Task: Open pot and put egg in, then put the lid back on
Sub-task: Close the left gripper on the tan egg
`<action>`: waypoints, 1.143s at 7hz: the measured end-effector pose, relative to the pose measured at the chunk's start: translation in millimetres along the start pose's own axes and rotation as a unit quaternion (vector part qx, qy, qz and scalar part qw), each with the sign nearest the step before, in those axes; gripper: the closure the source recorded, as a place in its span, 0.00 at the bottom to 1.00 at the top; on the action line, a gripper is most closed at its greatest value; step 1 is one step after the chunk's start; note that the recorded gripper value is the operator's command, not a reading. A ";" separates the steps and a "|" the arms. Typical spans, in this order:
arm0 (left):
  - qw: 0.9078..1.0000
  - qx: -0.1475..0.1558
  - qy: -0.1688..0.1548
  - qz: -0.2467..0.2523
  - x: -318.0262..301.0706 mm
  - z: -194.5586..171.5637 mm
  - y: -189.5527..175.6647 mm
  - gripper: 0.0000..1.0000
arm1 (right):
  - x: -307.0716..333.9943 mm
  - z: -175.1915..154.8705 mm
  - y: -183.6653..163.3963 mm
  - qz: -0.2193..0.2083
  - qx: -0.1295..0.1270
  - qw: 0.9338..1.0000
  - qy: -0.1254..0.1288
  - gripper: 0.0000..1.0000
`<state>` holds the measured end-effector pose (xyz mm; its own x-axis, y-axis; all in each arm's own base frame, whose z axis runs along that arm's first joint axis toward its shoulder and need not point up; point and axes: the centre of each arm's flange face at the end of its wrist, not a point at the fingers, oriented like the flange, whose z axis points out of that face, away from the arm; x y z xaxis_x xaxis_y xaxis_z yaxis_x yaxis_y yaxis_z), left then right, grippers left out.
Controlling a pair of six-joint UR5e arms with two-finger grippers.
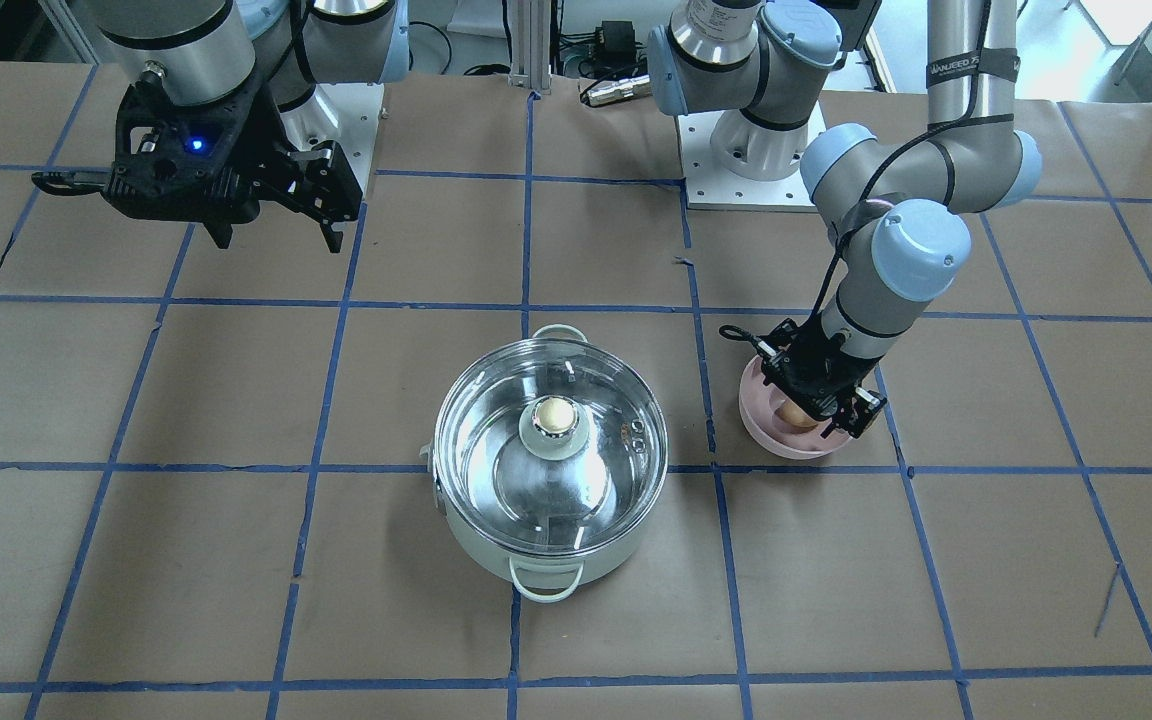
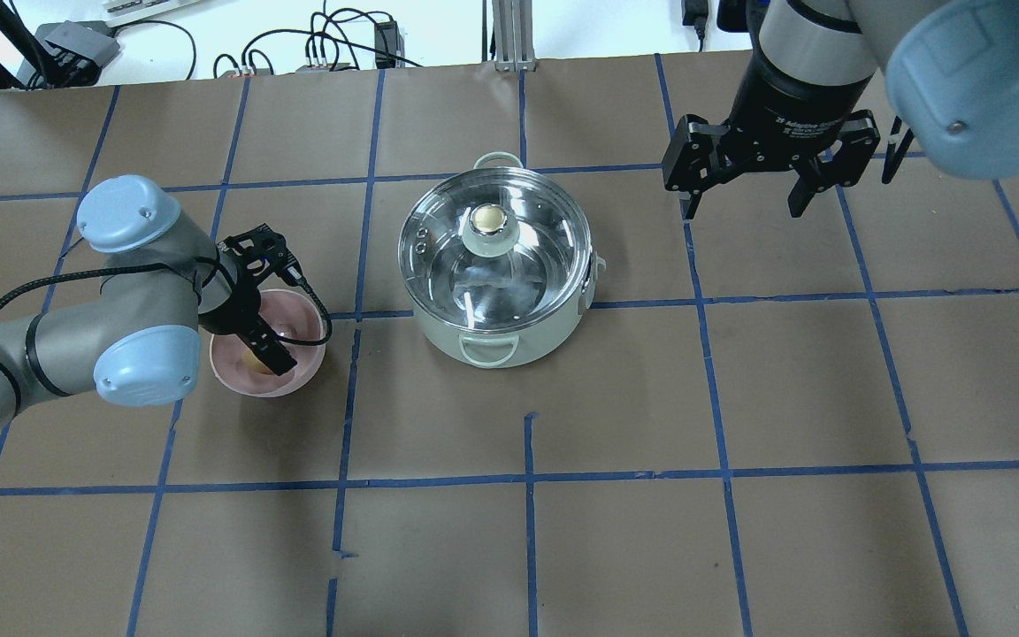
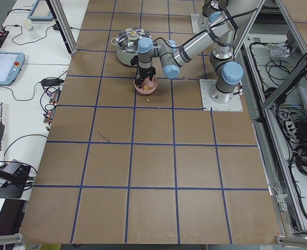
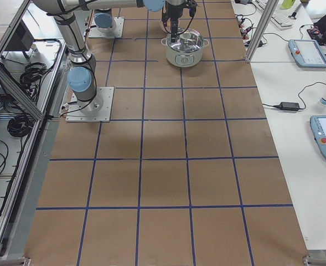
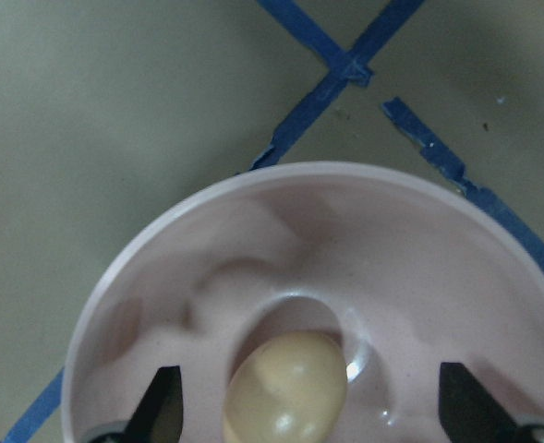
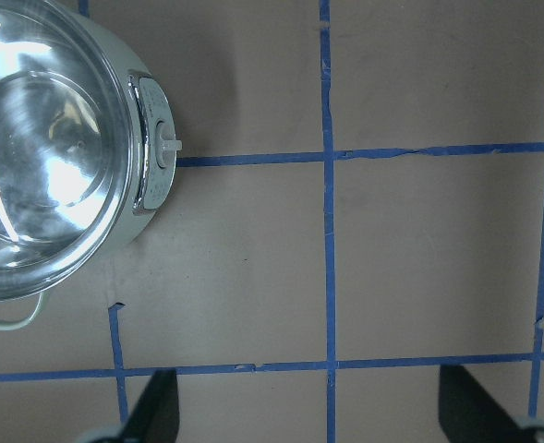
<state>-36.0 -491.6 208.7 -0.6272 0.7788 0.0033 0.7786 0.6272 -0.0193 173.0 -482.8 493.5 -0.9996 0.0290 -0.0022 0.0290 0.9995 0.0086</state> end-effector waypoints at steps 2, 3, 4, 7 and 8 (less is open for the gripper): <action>0.999 -0.005 0.009 0.035 -3.7 11.3 -0.5 0.01 | 0.0 0.0 0.0 0.000 0.000 1.000 0.000 0.00; 0.999 -0.007 0.013 0.040 -4.8 15.5 -0.6 0.01 | -0.9 0.0 0.3 -0.001 0.000 1.000 0.000 0.00; 0.999 -0.008 0.014 0.042 -5.2 17.6 -0.6 0.02 | -1.9 -0.1 0.7 -0.002 0.000 1.000 -0.001 0.00; 0.999 -0.008 0.020 0.042 -5.1 21.1 -0.9 0.02 | -2.3 0.0 0.8 -0.002 0.000 1.000 -0.001 0.00; 0.999 -0.007 0.022 0.042 -5.1 22.4 -1.4 0.02 | -2.2 0.0 0.8 -0.002 0.000 1.000 -0.001 0.00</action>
<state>-34.2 -496.6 186.3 -0.5586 0.8281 0.0471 0.8288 0.5595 -0.0071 175.1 -482.1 493.5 -0.9997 0.0251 -0.0038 0.0251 0.9996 0.0086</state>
